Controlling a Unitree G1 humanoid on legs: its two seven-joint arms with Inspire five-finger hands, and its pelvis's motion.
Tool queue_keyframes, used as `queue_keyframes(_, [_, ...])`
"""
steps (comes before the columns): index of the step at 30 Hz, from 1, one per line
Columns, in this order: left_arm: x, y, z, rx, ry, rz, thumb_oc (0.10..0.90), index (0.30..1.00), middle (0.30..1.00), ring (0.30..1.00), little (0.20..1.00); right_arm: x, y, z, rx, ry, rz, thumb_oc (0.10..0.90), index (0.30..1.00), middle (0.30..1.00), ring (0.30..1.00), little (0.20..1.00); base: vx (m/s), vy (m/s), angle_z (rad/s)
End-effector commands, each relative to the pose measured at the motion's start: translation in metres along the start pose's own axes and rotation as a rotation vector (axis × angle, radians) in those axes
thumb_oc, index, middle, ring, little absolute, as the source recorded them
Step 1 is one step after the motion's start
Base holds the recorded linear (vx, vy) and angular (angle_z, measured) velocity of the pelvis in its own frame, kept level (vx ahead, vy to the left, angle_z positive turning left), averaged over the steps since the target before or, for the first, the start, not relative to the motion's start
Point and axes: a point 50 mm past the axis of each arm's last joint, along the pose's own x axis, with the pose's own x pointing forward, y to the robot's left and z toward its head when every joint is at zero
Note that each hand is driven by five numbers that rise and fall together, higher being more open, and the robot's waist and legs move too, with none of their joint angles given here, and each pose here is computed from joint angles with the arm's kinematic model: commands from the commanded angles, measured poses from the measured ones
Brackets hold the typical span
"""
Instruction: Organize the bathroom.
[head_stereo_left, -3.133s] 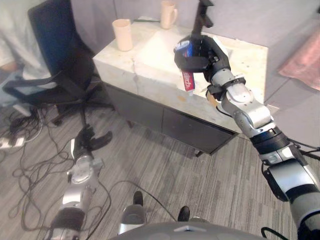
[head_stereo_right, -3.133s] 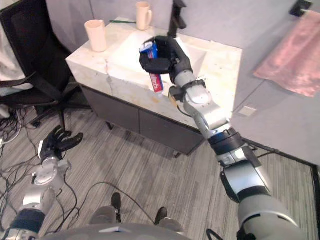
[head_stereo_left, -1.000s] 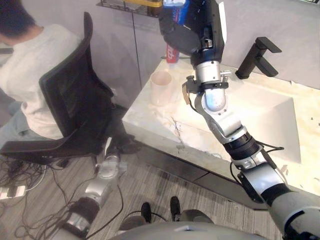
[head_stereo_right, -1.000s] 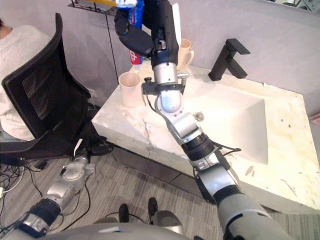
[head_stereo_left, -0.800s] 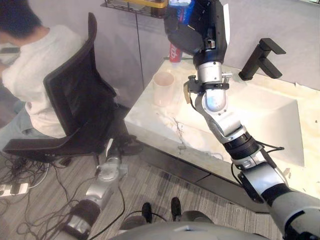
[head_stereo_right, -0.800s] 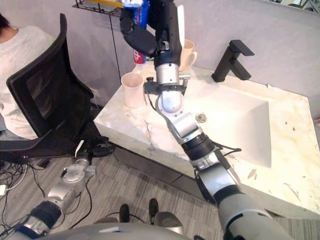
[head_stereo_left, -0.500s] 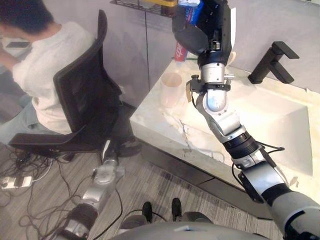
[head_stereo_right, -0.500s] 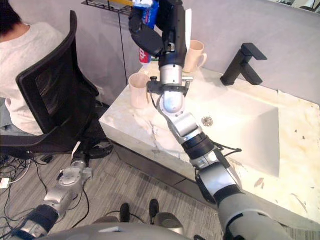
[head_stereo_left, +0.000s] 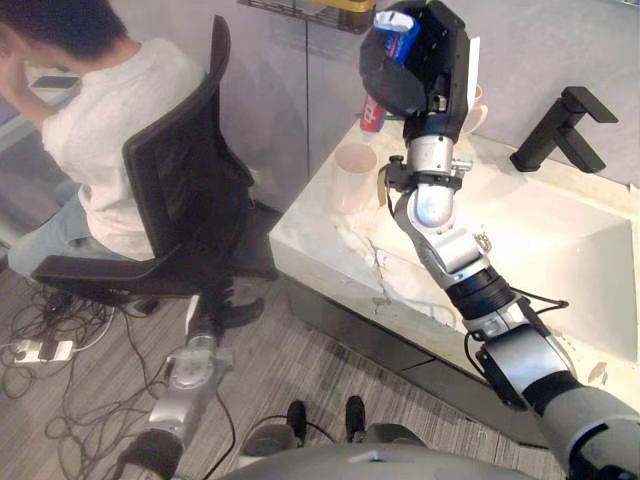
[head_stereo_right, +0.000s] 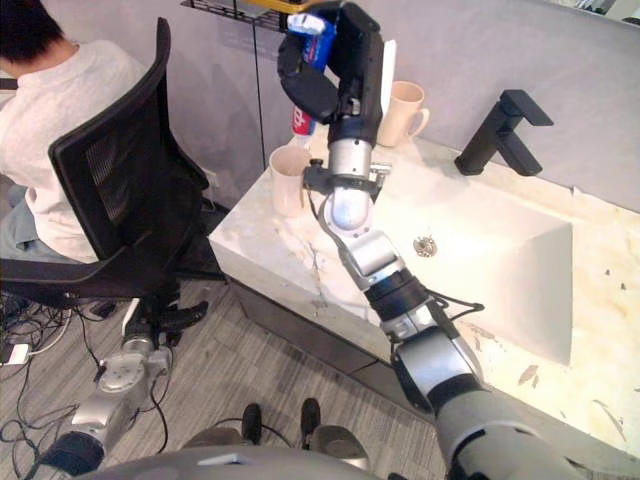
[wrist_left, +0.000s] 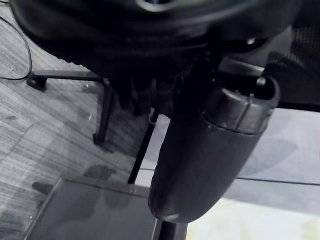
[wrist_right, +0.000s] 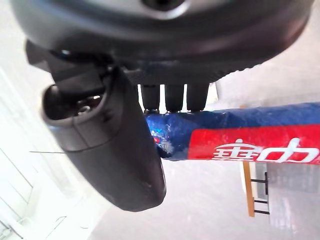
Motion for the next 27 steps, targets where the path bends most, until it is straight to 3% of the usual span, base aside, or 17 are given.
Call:
queue_keyframes(1, [0.007,0.011,0.038,0.08,-0.213,0.019,0.8,0.9,0.9,0.9,0.9,0.024,0.0,0.046,0.098,-0.266,-0.054,0.4,0.3,0.3,0.3,0.3,0.04,0.009,0.0])
queue_keyframes(27, [0.001,0.008,0.027,0.083,-0.184,-0.011,0.8,0.9,0.9,0.9,0.9,0.009,-0.018,0.024,0.048,-0.215,-0.088,0.4,0.3,0.3,0.3,0.3,0.04,0.042,0.06])
